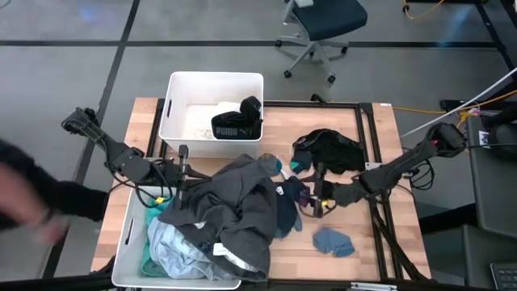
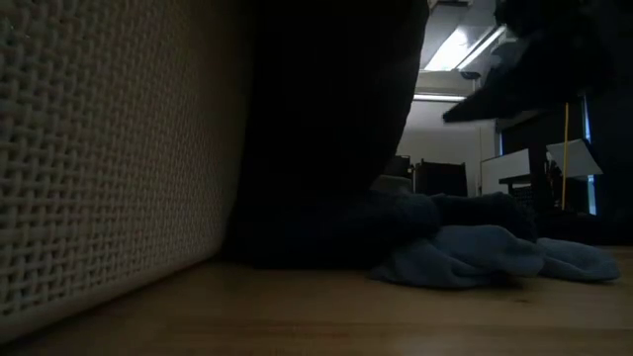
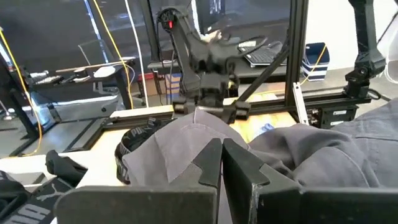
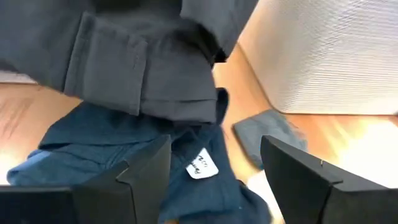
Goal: Sort clothes
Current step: Put the gray short into the bottom laundry organizer
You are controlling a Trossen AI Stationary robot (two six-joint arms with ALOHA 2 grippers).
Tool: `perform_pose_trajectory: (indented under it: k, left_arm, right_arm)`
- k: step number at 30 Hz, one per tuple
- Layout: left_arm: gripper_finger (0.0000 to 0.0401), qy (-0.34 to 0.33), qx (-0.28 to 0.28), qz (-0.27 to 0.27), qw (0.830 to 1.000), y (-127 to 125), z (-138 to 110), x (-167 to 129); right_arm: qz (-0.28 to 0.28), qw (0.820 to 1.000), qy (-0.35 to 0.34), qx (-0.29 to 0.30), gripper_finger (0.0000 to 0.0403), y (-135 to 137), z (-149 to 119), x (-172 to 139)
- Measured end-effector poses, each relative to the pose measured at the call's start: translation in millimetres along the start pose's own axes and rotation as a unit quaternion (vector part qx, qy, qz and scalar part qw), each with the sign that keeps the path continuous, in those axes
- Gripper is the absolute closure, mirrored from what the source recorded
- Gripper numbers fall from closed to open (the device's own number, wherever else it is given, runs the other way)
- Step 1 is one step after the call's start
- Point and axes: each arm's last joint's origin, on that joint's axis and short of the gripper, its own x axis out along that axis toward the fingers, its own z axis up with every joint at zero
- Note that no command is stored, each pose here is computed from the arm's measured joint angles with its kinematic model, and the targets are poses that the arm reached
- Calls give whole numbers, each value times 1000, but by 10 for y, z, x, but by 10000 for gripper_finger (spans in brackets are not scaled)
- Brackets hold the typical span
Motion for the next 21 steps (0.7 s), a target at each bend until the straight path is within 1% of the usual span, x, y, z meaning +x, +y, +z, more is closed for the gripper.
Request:
perform_pose_trajectory:
  k: [4,8,10,13,18,21]
  left_arm:
    - [396,5,-14,0,1000,0,-11,0]
    - [396,8,-25,0,1000,-1,-19,0]
    - [396,8,-28,0,1000,-1,-19,0]
    - [396,8,-29,0,1000,-1,-18,0]
    - [396,8,-30,0,1000,-1,-19,0]
    - [396,8,-30,0,1000,-1,-19,0]
  right_arm:
    - [33,999,-31,-1,153,8,-148,133]
    - [40,998,-29,-44,153,111,-231,297]
    - [29,997,-37,-60,153,165,-215,392]
    - [3,995,-26,-98,153,241,-216,538]
    - [-6,988,-16,-151,153,380,-172,761]
    - [-46,984,-13,-172,153,435,-128,878]
